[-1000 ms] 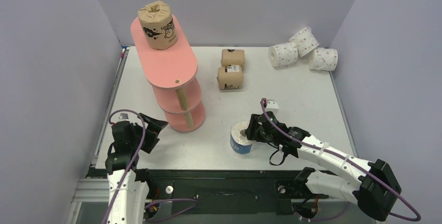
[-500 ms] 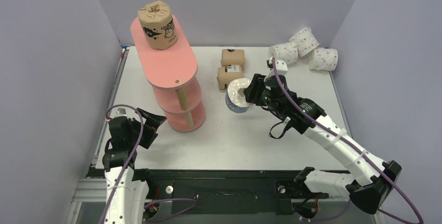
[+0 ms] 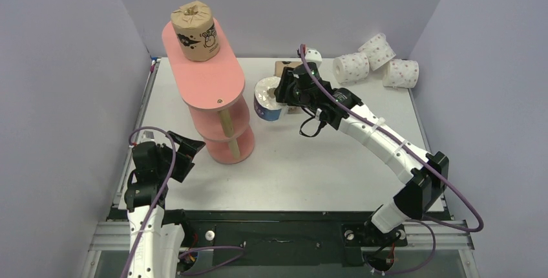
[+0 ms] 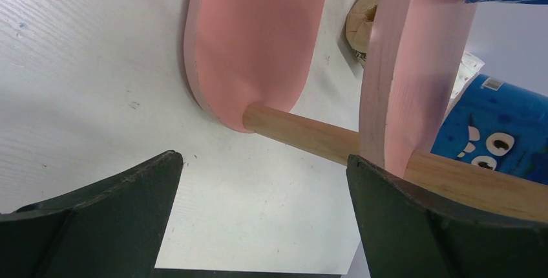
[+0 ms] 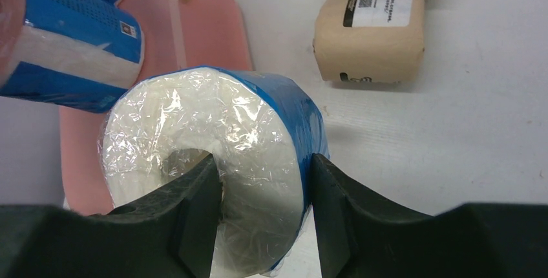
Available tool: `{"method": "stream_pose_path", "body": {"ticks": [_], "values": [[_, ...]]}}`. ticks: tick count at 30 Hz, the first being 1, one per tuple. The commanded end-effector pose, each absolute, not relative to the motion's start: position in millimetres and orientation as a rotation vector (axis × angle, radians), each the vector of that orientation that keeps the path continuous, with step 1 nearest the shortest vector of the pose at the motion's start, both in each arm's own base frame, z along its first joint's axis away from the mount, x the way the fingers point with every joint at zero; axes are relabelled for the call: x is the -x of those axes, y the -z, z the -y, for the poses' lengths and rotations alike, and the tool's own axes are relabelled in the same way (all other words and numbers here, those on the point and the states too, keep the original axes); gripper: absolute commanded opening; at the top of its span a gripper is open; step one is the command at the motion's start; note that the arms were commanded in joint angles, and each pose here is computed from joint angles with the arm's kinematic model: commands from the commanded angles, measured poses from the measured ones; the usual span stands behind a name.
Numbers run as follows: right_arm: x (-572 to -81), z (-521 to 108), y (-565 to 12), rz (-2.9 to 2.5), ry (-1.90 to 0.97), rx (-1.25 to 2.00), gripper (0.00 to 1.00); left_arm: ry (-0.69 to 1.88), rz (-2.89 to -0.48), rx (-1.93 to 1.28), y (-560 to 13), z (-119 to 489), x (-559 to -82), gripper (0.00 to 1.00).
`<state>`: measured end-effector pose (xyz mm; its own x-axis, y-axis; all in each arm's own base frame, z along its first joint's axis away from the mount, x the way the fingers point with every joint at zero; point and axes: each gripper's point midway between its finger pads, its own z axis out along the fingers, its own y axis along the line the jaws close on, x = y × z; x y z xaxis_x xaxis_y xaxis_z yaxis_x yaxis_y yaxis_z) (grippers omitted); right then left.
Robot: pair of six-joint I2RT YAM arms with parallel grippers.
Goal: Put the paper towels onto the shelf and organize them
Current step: Pick up the paper towel from the center of the board, then place the paper towel on the shelf.
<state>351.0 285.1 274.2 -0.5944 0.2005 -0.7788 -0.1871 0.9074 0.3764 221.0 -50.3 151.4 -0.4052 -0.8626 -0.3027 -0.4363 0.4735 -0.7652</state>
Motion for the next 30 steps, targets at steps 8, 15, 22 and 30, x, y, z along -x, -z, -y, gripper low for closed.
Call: {"method": "stream_pose_path", "body": {"ticks": [8, 15, 22, 30], "values": [[-362, -331, -351, -1.976, -0.716, -0.002, 0.35, 0.775, -1.955, 1.033, -182, 46, -225, 1.00], [-359, -356, -350, -1.992, -0.741, 0.041, 0.35, 0.782, -1.940, 1.033, -188, 46, -227, 1.00], [-355, -372, -345, -2.008, -0.759, 0.066, 0.35, 0.789, -1.944, 1.036, -187, 47, -227, 1.00], [-346, -384, -340, -2.021, -0.777, 0.090, 0.35, 0.803, -1.931, 1.034, -189, 48, -229, 1.00]]}}
